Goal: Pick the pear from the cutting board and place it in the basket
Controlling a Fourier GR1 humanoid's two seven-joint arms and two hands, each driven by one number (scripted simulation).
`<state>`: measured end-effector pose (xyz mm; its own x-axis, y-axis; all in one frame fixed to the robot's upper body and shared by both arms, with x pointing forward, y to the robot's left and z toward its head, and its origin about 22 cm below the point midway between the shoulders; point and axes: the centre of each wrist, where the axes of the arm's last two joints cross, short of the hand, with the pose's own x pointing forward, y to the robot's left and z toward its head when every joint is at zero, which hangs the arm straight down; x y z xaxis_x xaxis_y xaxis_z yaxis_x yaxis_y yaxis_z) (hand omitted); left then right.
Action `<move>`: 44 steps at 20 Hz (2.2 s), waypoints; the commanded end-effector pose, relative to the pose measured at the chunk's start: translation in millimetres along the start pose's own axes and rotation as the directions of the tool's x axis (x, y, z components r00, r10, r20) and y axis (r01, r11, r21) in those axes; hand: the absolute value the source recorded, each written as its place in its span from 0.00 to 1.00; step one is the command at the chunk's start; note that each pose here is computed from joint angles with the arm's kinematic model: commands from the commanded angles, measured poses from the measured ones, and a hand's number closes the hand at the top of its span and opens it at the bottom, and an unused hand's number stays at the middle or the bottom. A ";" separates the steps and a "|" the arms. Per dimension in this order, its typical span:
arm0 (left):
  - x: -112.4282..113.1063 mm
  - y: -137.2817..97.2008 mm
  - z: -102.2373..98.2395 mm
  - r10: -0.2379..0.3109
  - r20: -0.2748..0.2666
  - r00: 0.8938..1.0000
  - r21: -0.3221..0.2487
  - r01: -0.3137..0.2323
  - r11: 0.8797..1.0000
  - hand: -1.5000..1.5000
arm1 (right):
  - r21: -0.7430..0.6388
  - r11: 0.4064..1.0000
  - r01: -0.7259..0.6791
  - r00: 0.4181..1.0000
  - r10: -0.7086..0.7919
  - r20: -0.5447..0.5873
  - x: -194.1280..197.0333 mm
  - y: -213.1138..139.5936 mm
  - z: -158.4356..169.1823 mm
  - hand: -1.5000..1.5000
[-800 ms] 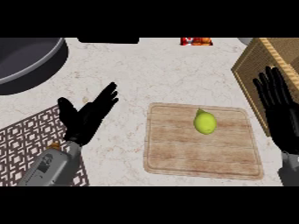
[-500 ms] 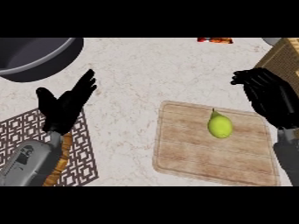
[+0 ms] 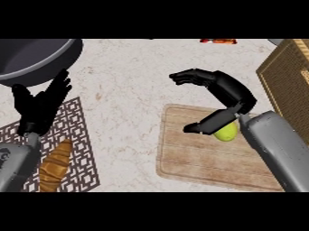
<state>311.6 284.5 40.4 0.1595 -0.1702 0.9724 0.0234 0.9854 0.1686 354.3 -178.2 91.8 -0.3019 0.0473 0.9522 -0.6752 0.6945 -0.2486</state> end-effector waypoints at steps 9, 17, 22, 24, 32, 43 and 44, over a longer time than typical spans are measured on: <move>2.8 17.5 3.1 0.001 -0.006 1.000 0.051 -0.001 0.999 0.50 | 0.258 0.903 -0.345 0.824 0.423 -0.378 115.9 -45.2 -100.1 0.00; 3.5 12.0 3.0 -0.008 0.003 1.000 0.027 0.008 1.000 0.50 | 0.415 0.757 -0.504 0.519 0.650 -0.555 162.6 -94.5 -116.8 0.00; 7.9 23.3 -1.5 -0.006 0.014 1.000 0.038 0.006 0.999 0.50 | 0.560 0.760 -0.330 0.523 0.641 -0.561 164.3 -126.2 -107.6 0.00; -1.5 12.1 4.6 0.006 0.011 1.000 0.027 -0.007 1.000 0.50 | 0.612 0.746 -0.262 0.521 0.643 -0.561 152.7 -128.6 -104.2 0.00; -7.9 40.0 8.4 -0.029 -0.001 1.000 0.068 0.029 0.997 0.50 | 0.513 0.837 -0.191 0.643 0.501 -0.579 159.1 -184.2 -53.6 0.00; -20.3 42.8 19.8 0.009 -0.032 0.999 0.082 -0.007 0.997 0.50 | 0.450 0.866 -0.216 0.711 0.455 -0.535 79.5 -153.1 -37.1 0.00; -7.6 38.8 21.7 0.002 -0.031 1.000 0.080 0.001 0.997 0.50 | 0.426 0.880 -0.211 0.716 0.436 -0.546 65.7 -164.4 -11.8 0.00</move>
<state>291.6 316.7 37.1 0.1828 -0.1649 0.9692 -0.0462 0.9833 0.1760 461.7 -267.9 231.1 -0.1367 0.7538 0.6427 -0.8224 0.2753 -0.4978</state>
